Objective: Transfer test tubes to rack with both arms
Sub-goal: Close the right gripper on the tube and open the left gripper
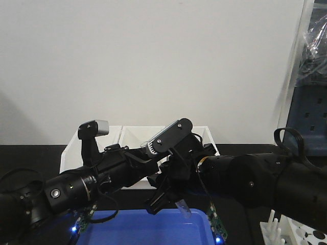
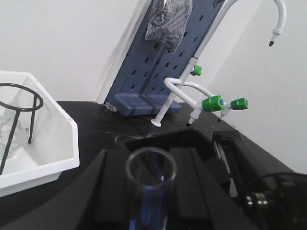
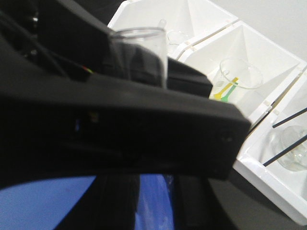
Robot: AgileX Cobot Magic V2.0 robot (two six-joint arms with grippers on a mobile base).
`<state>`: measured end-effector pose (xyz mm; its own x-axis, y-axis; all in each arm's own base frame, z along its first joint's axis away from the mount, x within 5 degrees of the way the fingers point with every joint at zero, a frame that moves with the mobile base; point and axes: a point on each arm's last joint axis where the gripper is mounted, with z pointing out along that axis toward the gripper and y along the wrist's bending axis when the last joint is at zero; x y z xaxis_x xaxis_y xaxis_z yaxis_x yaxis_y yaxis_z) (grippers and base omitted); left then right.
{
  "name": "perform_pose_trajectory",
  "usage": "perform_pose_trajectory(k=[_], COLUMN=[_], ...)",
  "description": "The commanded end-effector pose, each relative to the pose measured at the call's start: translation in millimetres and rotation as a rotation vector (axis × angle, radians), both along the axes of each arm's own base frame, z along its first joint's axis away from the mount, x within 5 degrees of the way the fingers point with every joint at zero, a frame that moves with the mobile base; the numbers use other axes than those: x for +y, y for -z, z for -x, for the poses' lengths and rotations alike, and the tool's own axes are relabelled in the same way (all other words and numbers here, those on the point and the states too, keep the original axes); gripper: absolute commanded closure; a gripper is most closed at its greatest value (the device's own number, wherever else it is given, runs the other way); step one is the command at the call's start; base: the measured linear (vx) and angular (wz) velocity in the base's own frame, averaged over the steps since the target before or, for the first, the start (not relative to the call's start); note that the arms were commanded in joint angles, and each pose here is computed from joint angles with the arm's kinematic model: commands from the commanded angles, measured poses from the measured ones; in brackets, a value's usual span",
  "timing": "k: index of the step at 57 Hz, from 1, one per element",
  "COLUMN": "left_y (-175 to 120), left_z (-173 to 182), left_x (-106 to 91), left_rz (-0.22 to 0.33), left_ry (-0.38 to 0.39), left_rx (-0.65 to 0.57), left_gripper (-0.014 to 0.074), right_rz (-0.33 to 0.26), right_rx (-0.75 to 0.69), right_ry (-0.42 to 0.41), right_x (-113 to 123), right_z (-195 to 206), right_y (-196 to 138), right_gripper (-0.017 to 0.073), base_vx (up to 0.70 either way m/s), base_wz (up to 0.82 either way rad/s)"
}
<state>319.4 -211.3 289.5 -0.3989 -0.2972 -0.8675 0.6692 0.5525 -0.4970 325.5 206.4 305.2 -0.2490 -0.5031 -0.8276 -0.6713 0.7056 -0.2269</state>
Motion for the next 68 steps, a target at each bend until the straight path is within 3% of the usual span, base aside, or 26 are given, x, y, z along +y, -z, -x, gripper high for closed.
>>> perform_pose_trajectory(k=[1, 26, 37, 45, 60, 68], left_y=[-35.2, -33.5, -33.1, -33.2, -34.2, -34.3], left_z=[7.5, 6.2, 6.0, 6.1, 6.7, 6.7], left_x=[-0.5, 0.2, 0.3, 0.3, -0.1, -0.1], left_rz=[0.12, 0.107, 0.104, 0.104, 0.113, 0.113], left_ry=[0.038, 0.023, 0.02, 0.021, 0.028, 0.029], left_rx=[-0.094, -0.081, -0.078, -0.079, -0.086, -0.086], left_gripper=[0.0598, 0.0589, 0.0544, 0.0454, 0.0158, 0.0084], right_rz=[-0.08, -0.084, -0.113, -0.114, -0.115, -0.115], right_rx=[-0.123, -0.12, -0.1, -0.099, -0.099, -0.1], right_ry=[0.023, 0.025, 0.044, 0.044, 0.045, 0.045], right_x=[-3.0, -3.0, -3.3, -3.3, -3.3, -3.3], right_z=[0.3, 0.3, 0.1, 0.1, 0.1, 0.1], right_y=[-32.1, -32.1, -32.1, -32.1, -32.1, -32.2], right_gripper=[0.0378, 0.0571, 0.0569, 0.0568, 0.0569, 0.0569], base_vx=[0.0, 0.0, 0.0, 0.0, 0.0, 0.0], base_wz=[0.0, 0.0, 0.0, 0.0, 0.0, 0.0])
